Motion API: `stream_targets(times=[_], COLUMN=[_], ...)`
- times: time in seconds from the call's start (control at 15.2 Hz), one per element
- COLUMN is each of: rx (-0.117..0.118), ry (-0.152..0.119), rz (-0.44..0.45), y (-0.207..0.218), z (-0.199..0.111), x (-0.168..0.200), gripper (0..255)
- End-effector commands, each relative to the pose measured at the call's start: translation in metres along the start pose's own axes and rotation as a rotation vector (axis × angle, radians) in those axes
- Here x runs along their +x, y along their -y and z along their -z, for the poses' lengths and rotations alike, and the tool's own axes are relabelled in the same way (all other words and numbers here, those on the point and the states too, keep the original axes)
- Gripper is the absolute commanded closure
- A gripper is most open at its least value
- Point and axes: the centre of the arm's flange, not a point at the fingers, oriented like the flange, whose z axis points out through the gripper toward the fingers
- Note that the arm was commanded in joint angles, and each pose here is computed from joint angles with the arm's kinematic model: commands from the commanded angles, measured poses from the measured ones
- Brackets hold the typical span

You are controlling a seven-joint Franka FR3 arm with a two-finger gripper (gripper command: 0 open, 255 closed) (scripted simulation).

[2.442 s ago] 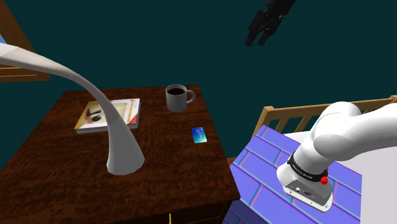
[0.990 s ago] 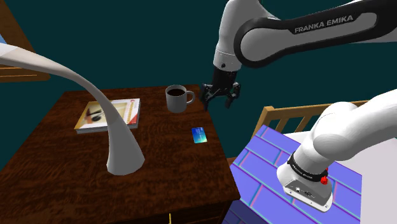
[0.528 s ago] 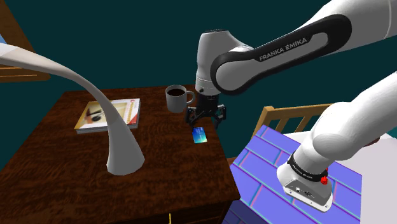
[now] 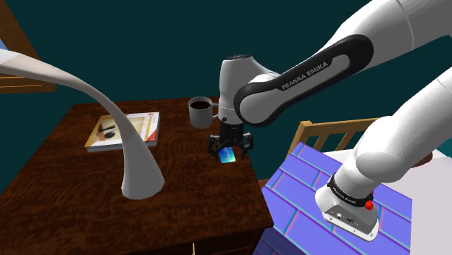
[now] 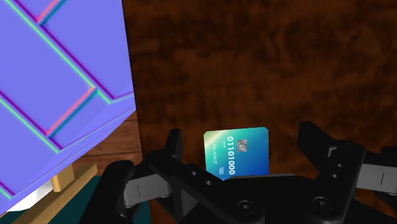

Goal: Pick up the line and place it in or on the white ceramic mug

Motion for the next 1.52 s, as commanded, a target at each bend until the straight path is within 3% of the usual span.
stream_targets(times=[0.0,0.46,0.53,1.12,1.45], rx=[0.0,0.0,0.0,0.0,0.0], ry=[0.0,0.0,0.0,0.0,0.0], rz=[0.0,0.0,0.0,0.0,0.0], y=[0.0,0.0,0.0,0.0,0.001], z=[-0.008,-0.008,-0.008,-0.008,0.018], x=[0.0,0.0,0.0,0.0,-0.004], gripper=[0,0,255,255,255])
